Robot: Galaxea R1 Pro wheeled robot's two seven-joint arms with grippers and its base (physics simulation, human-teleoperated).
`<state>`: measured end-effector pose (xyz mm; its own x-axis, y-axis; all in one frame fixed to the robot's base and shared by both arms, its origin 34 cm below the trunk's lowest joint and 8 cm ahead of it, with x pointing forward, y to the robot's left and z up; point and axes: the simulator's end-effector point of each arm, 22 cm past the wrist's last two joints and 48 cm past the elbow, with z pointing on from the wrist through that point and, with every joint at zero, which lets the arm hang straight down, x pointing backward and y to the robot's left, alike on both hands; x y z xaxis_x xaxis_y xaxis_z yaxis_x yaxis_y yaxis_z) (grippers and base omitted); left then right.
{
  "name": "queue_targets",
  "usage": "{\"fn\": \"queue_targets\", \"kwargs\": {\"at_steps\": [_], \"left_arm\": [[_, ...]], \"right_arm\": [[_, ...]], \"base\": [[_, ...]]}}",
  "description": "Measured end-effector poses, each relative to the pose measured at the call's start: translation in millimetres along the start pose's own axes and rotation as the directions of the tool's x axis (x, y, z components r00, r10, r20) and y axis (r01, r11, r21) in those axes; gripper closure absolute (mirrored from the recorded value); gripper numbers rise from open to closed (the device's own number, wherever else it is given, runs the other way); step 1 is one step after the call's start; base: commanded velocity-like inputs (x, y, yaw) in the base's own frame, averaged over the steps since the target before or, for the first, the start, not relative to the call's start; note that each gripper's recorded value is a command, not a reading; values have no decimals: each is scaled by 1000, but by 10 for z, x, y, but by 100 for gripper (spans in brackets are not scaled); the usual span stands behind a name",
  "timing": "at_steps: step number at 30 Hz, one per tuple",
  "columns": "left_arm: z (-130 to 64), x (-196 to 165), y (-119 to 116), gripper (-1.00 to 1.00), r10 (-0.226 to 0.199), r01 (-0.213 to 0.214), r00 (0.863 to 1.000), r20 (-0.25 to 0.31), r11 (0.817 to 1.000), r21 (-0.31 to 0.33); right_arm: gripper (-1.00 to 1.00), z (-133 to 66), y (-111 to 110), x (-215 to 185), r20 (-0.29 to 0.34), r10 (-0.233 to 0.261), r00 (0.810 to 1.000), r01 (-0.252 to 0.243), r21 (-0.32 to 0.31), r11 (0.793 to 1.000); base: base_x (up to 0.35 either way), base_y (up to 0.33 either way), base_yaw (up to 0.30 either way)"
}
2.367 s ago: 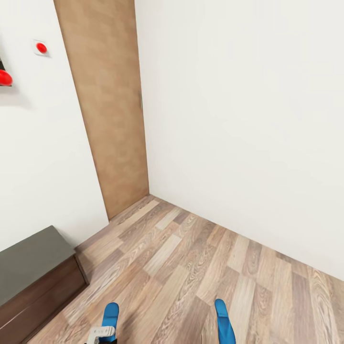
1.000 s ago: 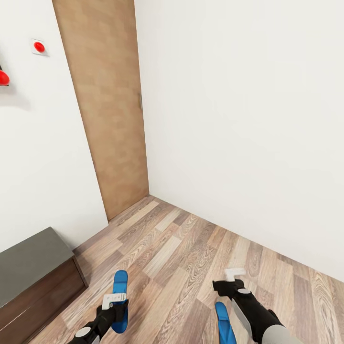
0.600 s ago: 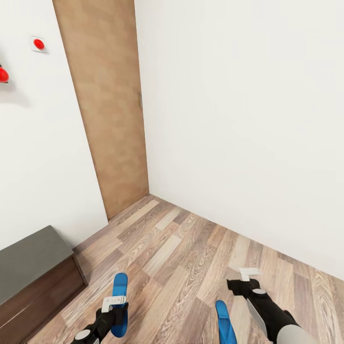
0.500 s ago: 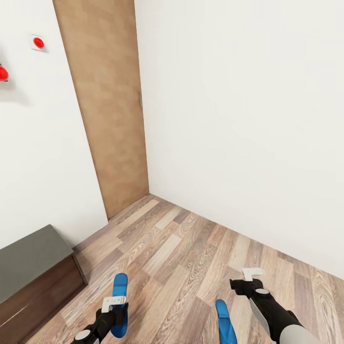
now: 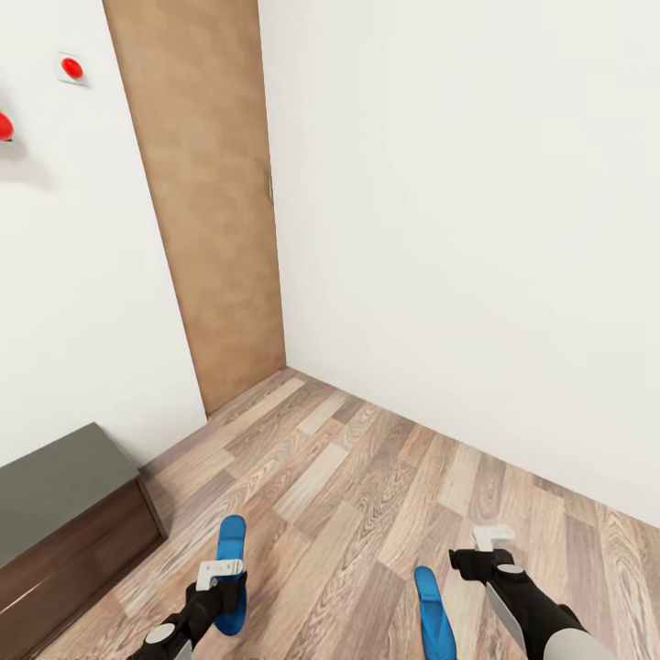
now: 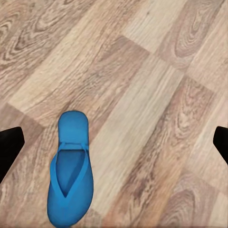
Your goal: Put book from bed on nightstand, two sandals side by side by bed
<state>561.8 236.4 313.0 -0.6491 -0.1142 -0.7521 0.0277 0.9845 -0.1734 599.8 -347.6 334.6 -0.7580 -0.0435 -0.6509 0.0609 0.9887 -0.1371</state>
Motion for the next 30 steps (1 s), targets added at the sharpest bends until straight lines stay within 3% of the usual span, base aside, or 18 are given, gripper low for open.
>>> {"fn": "queue_targets", "kwargs": {"at_steps": [4,7,8,10,12,16,30], "left_arm": [[95,-376,-125,100,6,-7,996,88,1000,21],[173,-610,-360,100,-15,13,999,34,998,62],[169,-742,-483,100,-21,22,1000,-6,996,83],[2,-1688,-645,100,-8,-12,984,176,994,113],[-76,-1902,-727,100,-4,-22,978,207,992,123],[-60,-1890,-702,100,2,-27,977,213,993,117],[137,-1621,-596,100,-19,2,987,161,995,104]], "right_arm": [[-100,52,6,91,-3,0,1000,0,1,1000],[-100,91,8,158,-5,1,1000,-1,2,1000],[-100,106,17,181,-6,1,1000,-1,1,1000],[-100,129,22,218,-6,1,1000,-1,1,1000],[-100,155,27,261,-7,1,1000,0,2,1000],[-100,206,40,346,-15,0,1000,0,1,1000],[-100,345,71,653,-78,-9,997,9,-1,1000]], "base": [[0,0,0],[0,0,0],[0,0,0],[0,0,0],[0,0,0],[0,0,0],[0,0,0]]}}
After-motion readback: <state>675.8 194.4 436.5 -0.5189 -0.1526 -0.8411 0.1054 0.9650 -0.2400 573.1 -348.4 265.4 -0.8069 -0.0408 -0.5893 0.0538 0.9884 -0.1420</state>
